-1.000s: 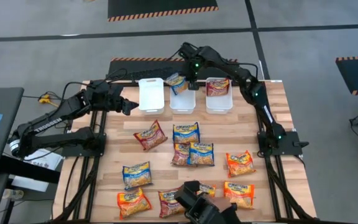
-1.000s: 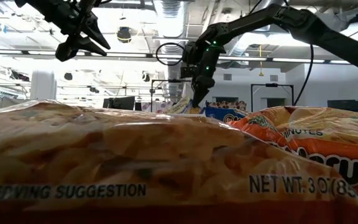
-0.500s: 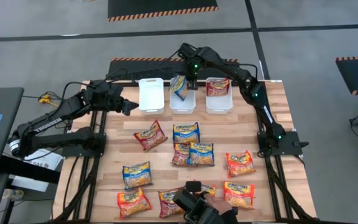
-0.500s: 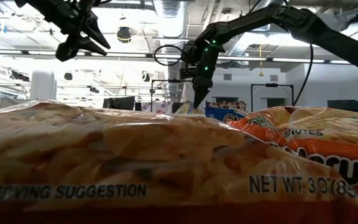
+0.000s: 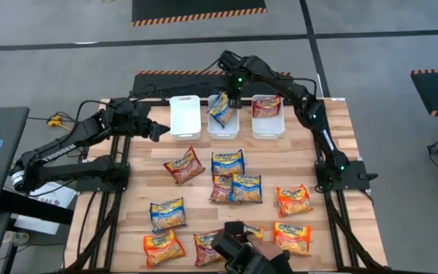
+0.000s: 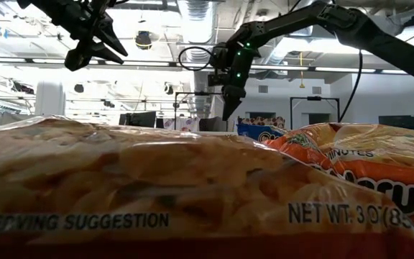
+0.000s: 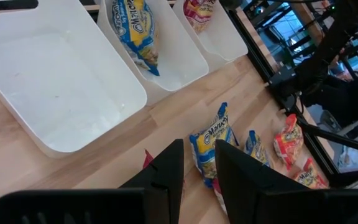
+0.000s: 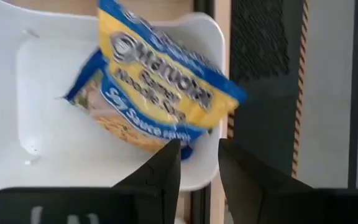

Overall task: Sort Maruchan noodles
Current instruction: Put the top left blue noodle soup pack into the middle white bin

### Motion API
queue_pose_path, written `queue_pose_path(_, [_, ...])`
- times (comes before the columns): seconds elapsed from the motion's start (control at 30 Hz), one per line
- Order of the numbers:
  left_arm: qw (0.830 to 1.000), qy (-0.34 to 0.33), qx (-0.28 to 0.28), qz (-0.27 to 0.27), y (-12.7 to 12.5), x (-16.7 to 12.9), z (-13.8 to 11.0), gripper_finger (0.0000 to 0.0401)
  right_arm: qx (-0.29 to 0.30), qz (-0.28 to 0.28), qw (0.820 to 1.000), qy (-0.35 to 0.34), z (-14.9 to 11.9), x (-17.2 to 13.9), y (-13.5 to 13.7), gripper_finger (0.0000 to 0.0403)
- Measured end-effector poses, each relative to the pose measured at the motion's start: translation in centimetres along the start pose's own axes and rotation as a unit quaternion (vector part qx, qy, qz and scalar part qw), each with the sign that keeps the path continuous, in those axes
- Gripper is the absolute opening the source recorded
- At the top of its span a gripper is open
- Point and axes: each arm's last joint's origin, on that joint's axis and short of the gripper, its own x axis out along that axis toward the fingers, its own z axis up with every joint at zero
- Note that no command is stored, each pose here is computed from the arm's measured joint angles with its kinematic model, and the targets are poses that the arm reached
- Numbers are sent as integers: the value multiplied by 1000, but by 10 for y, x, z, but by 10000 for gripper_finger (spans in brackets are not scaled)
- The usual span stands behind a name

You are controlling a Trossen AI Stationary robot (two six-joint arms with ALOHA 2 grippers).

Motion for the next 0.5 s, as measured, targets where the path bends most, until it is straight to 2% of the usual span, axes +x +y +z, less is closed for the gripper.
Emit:
queue_pose_path(0.23, [1000,0,-1,0,0,0,0,77,-37,-34,997,-51,21,-2,7,135])
queue_pose_path(0.5, [1000,5,-5,-7,0,0,0,77,-71,-31,996,-46,34,0,27,135])
